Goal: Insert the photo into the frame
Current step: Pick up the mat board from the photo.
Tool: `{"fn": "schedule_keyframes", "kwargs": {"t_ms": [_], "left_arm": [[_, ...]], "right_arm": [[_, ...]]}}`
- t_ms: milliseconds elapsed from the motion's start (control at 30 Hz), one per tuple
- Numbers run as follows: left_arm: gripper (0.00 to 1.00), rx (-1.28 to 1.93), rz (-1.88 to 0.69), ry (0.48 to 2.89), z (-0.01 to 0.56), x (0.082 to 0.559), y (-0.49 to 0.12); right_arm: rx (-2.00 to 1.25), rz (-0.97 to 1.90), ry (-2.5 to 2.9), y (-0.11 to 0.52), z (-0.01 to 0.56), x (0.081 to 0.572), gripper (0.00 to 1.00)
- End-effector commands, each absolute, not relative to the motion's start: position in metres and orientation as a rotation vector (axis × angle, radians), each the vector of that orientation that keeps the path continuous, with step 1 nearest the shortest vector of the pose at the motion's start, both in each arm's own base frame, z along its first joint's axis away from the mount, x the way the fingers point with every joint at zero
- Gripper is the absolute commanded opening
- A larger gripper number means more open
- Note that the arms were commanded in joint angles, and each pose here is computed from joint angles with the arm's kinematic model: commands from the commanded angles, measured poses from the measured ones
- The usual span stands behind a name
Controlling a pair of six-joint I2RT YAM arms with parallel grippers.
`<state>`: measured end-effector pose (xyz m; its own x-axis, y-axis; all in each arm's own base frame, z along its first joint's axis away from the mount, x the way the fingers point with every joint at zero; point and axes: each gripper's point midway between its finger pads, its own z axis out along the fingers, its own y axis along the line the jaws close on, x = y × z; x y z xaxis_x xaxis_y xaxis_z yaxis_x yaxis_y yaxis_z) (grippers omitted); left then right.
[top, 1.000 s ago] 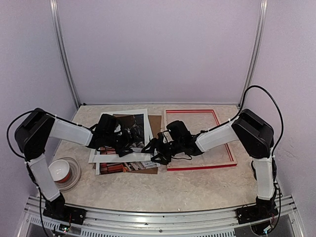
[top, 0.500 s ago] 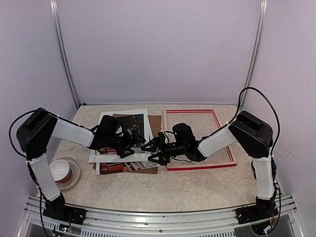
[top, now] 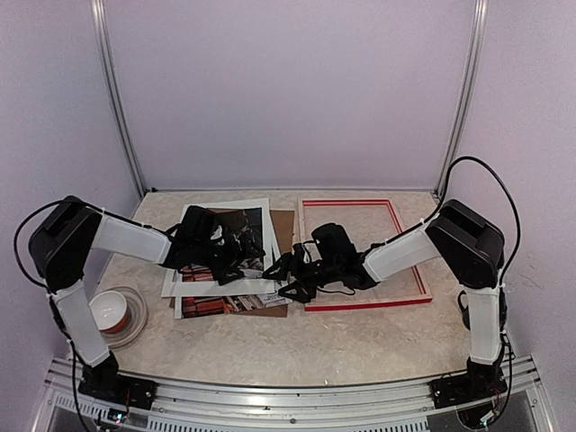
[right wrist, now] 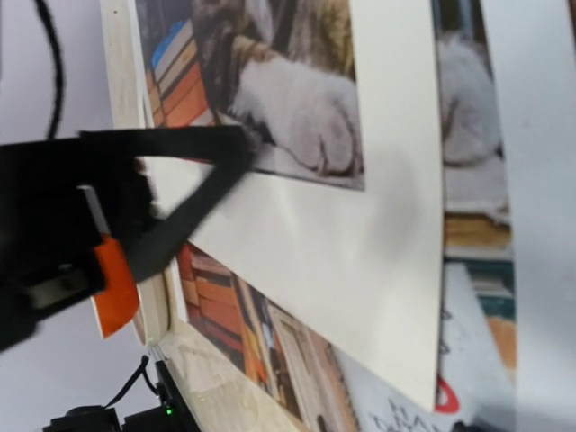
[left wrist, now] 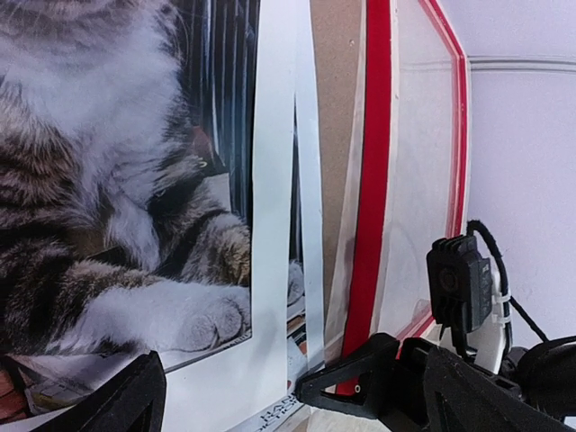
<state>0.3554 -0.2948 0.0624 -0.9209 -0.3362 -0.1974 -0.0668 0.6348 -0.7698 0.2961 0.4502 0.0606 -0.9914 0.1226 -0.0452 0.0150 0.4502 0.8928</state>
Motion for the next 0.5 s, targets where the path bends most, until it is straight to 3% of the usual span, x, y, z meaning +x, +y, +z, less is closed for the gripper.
{"fn": "schedule_keyframes", "kwargs": {"t_ms": [0,133,467], "left_arm": [[0.99,-0.319,-1.116,2.458,0.106,0.368,-0.284],[0.99,-0.414,-0.924,2.469,0.118,0.364,-0.251],[0.99,-0.787,-0.432,2.423,0.113,0.339,-0.103]], "right_arm": [[0.153,1.513,2.608,0.444,0.058,0.301,0.78],[0.139,1.519,2.600,0.449,0.061,0.306,0.78],[0.059,1.394,2.533,0.447,0.092,0.323,0.78]]}}
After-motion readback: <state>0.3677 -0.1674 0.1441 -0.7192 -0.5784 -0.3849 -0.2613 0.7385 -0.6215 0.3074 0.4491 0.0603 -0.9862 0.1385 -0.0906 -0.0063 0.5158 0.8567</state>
